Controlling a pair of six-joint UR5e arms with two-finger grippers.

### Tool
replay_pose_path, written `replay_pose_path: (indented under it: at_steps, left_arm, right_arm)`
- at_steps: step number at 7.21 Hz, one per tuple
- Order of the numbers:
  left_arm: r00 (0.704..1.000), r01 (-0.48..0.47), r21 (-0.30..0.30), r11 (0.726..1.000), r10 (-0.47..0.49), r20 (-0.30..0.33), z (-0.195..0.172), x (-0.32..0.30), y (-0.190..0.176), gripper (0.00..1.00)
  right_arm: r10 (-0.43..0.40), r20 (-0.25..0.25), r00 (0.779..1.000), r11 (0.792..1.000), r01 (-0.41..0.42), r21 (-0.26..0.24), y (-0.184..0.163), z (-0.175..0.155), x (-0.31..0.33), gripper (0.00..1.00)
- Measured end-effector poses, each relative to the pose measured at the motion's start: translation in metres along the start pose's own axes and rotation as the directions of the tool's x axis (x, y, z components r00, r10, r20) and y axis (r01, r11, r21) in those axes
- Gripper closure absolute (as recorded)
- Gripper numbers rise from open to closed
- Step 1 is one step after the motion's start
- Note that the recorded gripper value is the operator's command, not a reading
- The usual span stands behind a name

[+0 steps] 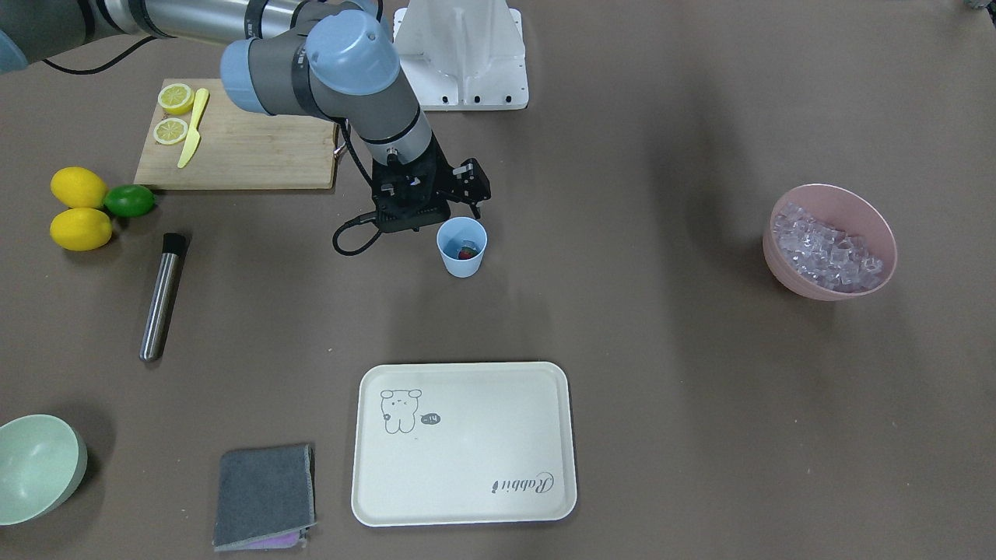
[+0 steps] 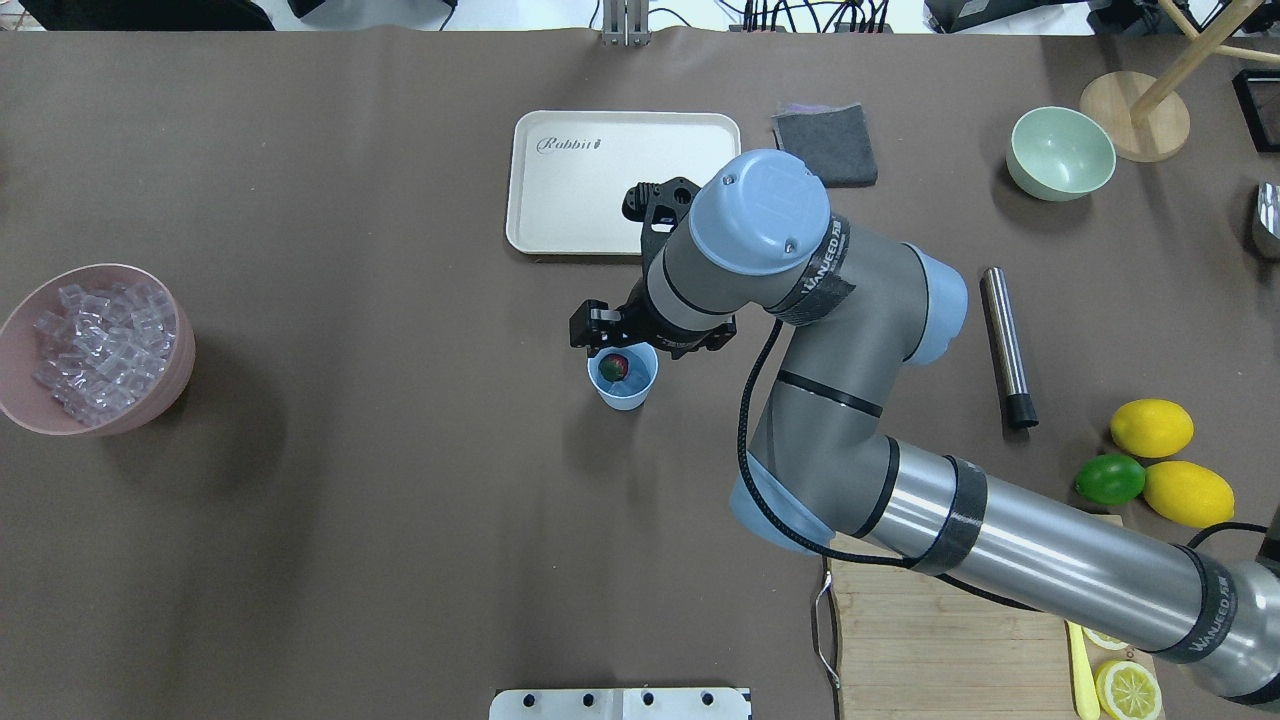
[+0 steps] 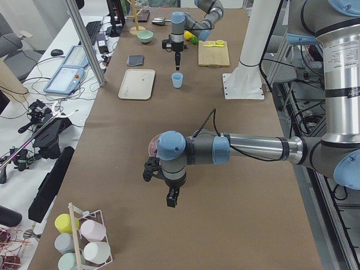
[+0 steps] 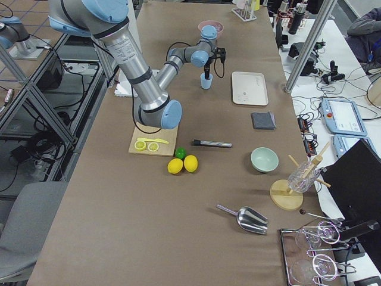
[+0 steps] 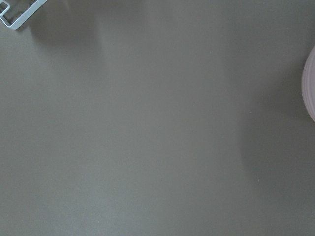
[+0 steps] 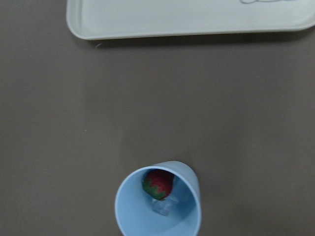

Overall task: Mash ice and strawberries in cup
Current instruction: 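Move the right gripper to the steel muddler rod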

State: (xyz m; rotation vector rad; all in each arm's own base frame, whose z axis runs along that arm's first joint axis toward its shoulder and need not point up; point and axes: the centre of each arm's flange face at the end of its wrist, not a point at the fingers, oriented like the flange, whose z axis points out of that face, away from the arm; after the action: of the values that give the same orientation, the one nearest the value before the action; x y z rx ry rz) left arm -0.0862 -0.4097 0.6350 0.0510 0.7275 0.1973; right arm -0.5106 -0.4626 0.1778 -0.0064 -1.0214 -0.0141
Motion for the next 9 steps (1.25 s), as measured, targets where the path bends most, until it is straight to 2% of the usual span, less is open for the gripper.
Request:
replay_pose_path:
  at_steps: [2, 3, 4, 5, 6, 7, 9]
  left_arm:
    - [1.000, 0.003, -0.005, 1.000, -0.003, -0.001, 0.002, -0.002, 0.001, 0.01]
    - [1.000, 0.003, -0.006, 1.000, -0.003, -0.001, 0.003, -0.002, 0.001, 0.01]
    - [1.000, 0.002, -0.006, 1.000, -0.002, -0.002, 0.003, -0.003, 0.001, 0.01]
    - [1.000, 0.001, -0.006, 1.000, -0.001, -0.002, 0.003, -0.003, 0.001, 0.01]
    - [1.000, -0.001, -0.006, 1.000, 0.001, -0.002, 0.003, -0.002, 0.001, 0.01]
    - [1.000, -0.004, -0.004, 1.000, 0.004, -0.002, 0.003, -0.002, 0.001, 0.01]
    - [1.000, -0.009, 0.000, 1.000, 0.009, -0.001, 0.005, -0.003, 0.003, 0.01]
  right_arm:
    - [0.042, -0.050, 0.998, 0.996, -0.046, -0.074, -0.040, -0.030, 0.063, 0.00]
    - [0.036, -0.104, 0.994, 0.995, -0.045, -0.092, -0.053, -0.043, 0.092, 0.00]
    - [0.037, -0.179, 0.983, 0.995, -0.053, -0.090, -0.065, -0.059, 0.125, 0.00]
    - [0.037, -0.243, 0.969, 0.996, -0.055, -0.066, -0.069, -0.075, 0.168, 0.00]
    - [0.006, -0.290, 0.957, 0.998, -0.026, -0.065, -0.070, -0.080, 0.221, 0.00]
    - [-0.039, -0.324, 0.945, 0.996, 0.011, -0.090, -0.072, -0.076, 0.266, 0.00]
    - [-0.039, -0.364, 0.931, 0.993, -0.006, -0.121, -0.085, -0.063, 0.314, 0.00]
